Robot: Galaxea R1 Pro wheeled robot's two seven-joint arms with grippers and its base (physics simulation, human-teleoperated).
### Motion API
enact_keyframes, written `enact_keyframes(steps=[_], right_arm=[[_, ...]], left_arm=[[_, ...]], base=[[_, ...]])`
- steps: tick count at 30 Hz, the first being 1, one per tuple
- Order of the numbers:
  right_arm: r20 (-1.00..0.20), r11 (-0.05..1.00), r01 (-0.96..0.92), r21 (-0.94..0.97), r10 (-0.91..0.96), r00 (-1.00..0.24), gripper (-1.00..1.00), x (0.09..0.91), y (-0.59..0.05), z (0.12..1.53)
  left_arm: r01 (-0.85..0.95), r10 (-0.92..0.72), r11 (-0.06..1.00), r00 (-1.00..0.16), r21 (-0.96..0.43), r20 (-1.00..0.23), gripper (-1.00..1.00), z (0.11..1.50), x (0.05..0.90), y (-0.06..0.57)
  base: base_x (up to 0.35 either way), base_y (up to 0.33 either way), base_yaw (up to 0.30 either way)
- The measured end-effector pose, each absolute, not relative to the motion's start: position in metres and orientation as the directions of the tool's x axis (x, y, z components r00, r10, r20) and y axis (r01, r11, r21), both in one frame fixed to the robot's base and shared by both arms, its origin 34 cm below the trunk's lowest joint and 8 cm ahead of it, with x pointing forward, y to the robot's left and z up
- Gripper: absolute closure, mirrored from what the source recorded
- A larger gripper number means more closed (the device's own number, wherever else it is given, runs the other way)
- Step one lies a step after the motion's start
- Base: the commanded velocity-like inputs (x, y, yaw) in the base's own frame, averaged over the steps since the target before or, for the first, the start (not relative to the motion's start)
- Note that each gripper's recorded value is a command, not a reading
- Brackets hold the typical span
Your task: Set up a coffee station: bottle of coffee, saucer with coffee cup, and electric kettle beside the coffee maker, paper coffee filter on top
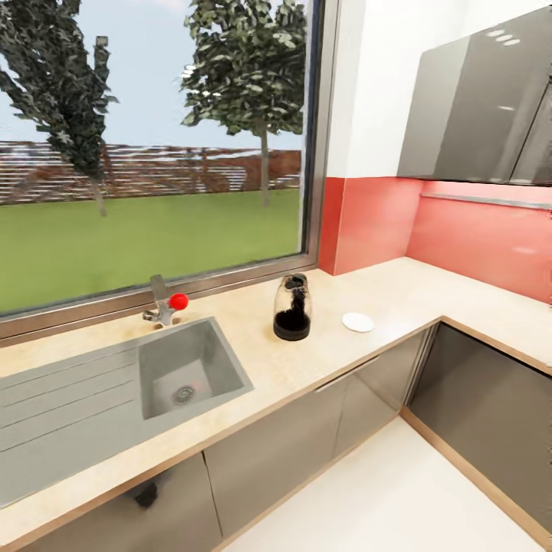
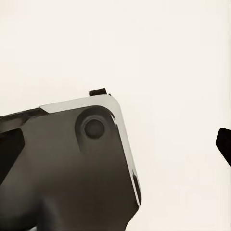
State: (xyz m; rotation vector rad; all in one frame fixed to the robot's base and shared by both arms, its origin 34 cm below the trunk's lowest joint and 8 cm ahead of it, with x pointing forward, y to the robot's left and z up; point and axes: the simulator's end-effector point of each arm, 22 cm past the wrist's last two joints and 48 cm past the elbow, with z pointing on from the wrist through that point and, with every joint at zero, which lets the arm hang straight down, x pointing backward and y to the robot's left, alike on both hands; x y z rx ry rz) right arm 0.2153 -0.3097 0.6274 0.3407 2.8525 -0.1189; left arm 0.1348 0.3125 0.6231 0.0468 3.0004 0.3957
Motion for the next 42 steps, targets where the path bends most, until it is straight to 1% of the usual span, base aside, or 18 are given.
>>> enact_keyframes(steps=[42], right_arm=[[-0.265, 0.969, 0.241, -0.046, 0.221, -0.939, -1.00, 0.2127, -0.3036, 0.6265]], left_arm=[[0.014, 0.045, 0.966, -0.992, 0.258, -0.116, -1.00, 0.6232, 0.1372, 0.3113]], base=[[0.079, -0.313, 0.000]])
